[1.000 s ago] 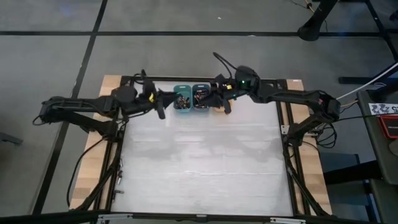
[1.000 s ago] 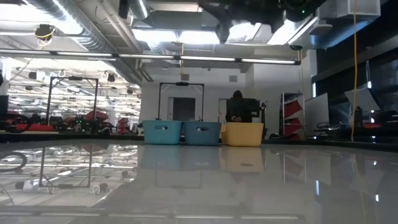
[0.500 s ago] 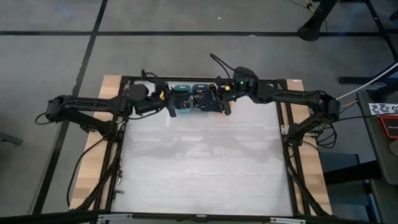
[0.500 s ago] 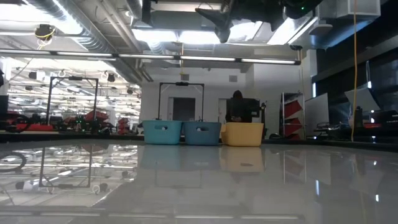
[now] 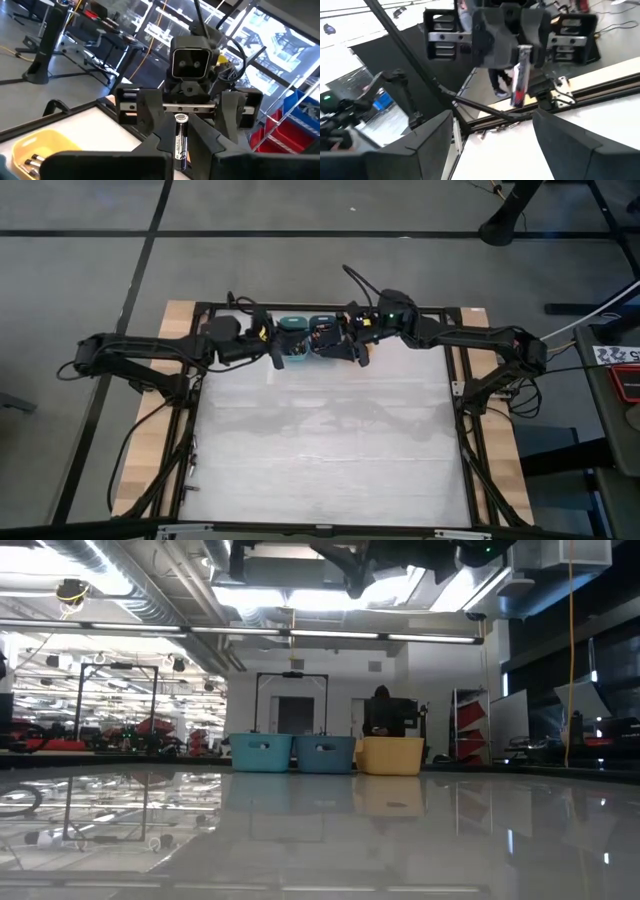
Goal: Sort batteries
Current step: Put the silver battery into the yellow bin
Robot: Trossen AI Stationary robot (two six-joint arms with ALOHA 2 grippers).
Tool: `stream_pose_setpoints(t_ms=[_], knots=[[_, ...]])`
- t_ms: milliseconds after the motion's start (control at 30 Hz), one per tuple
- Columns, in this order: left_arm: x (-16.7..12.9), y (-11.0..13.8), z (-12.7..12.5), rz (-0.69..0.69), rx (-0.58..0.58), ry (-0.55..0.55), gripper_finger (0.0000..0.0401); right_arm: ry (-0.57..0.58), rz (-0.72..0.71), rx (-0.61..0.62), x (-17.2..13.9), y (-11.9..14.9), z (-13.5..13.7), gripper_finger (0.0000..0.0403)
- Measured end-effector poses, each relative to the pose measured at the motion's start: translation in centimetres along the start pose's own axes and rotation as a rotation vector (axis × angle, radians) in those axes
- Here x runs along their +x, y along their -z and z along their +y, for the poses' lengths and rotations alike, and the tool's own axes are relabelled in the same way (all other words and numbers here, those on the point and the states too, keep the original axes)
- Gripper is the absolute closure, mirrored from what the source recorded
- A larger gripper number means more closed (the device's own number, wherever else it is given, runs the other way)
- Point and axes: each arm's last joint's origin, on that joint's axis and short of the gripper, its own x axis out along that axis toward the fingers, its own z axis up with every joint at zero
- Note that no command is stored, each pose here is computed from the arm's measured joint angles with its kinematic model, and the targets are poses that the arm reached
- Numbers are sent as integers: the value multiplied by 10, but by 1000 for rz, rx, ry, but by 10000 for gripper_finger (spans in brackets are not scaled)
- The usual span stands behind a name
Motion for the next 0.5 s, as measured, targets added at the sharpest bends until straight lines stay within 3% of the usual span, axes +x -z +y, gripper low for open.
stream_pose_setpoints(t_ms=[500], knots=[[24,17,3,-14,-33,38,378,72,4,29,0,3,-4,127]])
